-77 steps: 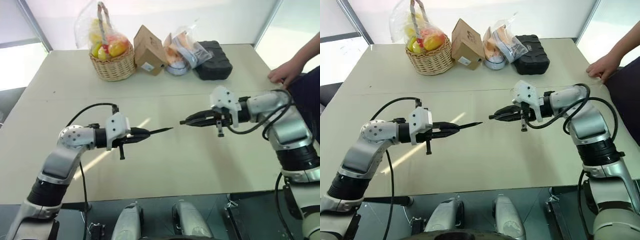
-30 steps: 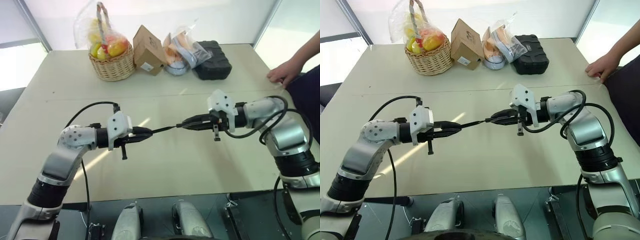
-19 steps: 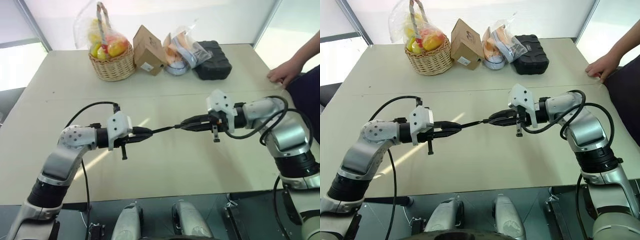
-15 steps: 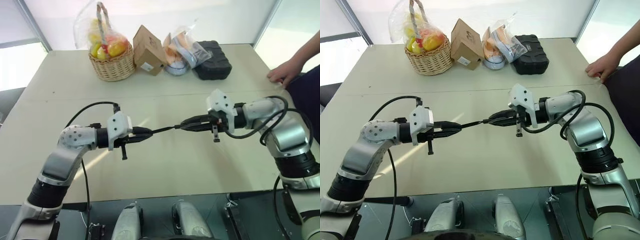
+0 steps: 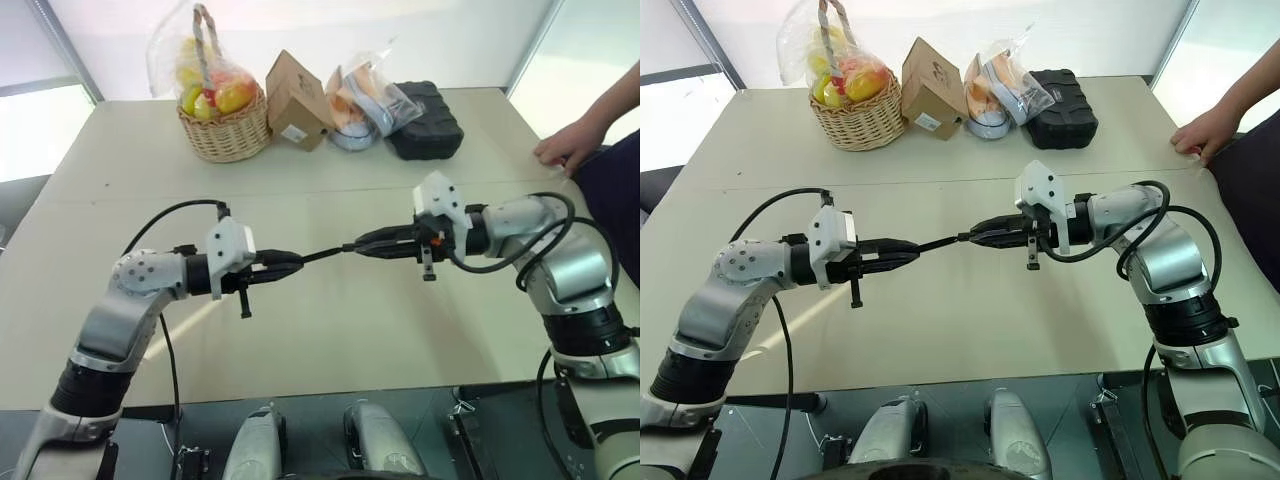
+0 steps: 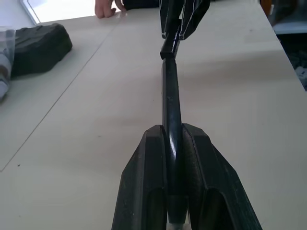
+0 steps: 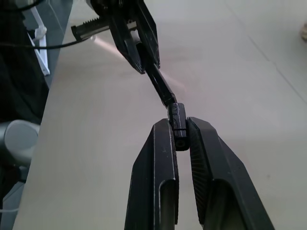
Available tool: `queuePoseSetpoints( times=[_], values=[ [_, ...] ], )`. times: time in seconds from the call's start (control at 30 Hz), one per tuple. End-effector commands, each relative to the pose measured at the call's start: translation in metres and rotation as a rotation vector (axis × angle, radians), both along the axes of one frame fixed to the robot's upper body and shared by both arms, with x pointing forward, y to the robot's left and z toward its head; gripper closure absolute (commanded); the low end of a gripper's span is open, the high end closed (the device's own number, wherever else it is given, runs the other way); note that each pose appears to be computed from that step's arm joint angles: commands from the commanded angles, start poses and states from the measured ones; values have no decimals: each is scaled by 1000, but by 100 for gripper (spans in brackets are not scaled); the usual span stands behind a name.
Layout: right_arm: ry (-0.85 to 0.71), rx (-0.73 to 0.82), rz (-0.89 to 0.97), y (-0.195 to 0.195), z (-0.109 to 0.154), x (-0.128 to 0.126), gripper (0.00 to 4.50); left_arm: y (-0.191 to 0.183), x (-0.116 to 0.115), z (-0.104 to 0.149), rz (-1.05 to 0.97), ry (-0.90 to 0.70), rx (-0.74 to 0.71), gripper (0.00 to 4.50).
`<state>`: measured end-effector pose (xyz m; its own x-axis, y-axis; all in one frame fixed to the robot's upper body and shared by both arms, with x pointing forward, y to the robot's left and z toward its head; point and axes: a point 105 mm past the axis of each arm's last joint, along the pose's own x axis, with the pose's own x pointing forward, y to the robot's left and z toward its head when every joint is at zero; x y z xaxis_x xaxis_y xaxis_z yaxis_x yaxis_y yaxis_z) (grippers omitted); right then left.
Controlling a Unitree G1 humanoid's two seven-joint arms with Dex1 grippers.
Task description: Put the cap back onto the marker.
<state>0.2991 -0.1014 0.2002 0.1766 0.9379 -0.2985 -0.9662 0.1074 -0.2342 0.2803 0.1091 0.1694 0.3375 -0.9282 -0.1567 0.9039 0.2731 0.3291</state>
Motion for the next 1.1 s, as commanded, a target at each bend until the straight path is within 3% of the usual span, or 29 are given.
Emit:
queuePoseSetpoints(
  times=[0.03, 0.33, 0.67, 1.1],
  values=[
    [-31, 89, 166, 19, 28, -22, 447, -3, -7, 19, -40, -23, -55, 450],
    [-77, 114, 314, 26, 48, -38, 447, -2, -19, 33, -112, -2, -49, 450],
    [-159, -43, 411, 28, 24, -41, 447, -6, -25, 39, -153, -38, -13, 450],
    [-212, -56, 435, 41, 12, -44, 447, -17, -25, 41, -148, -76, -32, 450]
  ],
)
